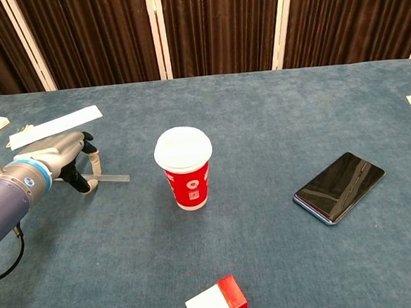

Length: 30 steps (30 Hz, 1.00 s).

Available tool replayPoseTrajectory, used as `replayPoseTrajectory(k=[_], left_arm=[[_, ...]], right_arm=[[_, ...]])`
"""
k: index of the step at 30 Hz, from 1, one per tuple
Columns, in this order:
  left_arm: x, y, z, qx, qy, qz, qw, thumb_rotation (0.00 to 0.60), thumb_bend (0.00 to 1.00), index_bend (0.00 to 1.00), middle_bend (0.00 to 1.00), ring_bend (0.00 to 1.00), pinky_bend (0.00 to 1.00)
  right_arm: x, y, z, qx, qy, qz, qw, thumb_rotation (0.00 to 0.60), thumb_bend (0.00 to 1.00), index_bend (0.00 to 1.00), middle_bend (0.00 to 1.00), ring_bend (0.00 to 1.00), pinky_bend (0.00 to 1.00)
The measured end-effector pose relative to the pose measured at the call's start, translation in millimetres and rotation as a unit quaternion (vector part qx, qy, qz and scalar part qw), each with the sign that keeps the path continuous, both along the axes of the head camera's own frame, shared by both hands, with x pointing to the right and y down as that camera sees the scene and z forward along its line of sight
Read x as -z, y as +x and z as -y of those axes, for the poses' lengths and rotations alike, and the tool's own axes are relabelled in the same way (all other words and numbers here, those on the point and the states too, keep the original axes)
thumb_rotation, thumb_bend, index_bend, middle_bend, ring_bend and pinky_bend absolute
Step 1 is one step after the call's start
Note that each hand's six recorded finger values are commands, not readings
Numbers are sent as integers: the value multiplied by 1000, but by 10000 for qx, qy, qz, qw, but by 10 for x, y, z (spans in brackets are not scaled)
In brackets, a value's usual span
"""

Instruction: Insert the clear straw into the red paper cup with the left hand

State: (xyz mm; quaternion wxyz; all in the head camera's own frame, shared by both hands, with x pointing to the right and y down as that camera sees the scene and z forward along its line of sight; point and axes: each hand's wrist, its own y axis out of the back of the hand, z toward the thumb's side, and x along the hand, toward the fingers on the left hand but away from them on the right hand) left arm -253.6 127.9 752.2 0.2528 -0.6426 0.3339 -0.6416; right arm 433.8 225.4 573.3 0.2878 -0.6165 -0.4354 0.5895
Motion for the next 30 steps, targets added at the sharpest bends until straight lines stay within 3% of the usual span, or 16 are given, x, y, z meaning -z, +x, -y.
replayPoseTrajectory(k=[8,14,17,20,25,30], left_arm=[[267,24,127,106,303,-387,9987,600,460,556,0,0,0],[647,120,264,388,544,-1125,9914,600,459,556,0,0,0],[899,224,320,580,611,-1709,9817,600,458,556,0,0,0],[1189,358,362,821,589,-2455,9641,600,460,557,0,0,0],[1686,588,398,1181,387,-3823,9157,600,459,557,0,0,0],[1886,730,381,1353,32,-4780,8678,600,460,557,0,0,0]], right_arm=[[-1,0,-2,2,-3,-14,10000,600,140,10,0,0,0],[-9,1,-8,-6,-25,-35,10000,600,139,10,0,0,0],[-9,-1,-8,-5,-27,-43,10000,600,140,10,0,0,0],[-11,0,-8,-9,-31,-52,10000,600,140,10,0,0,0],[-11,3,-10,-22,-36,-59,10000,600,140,10,0,0,0],[-11,-1,-12,-14,-36,-61,10000,600,140,10,0,0,0]])
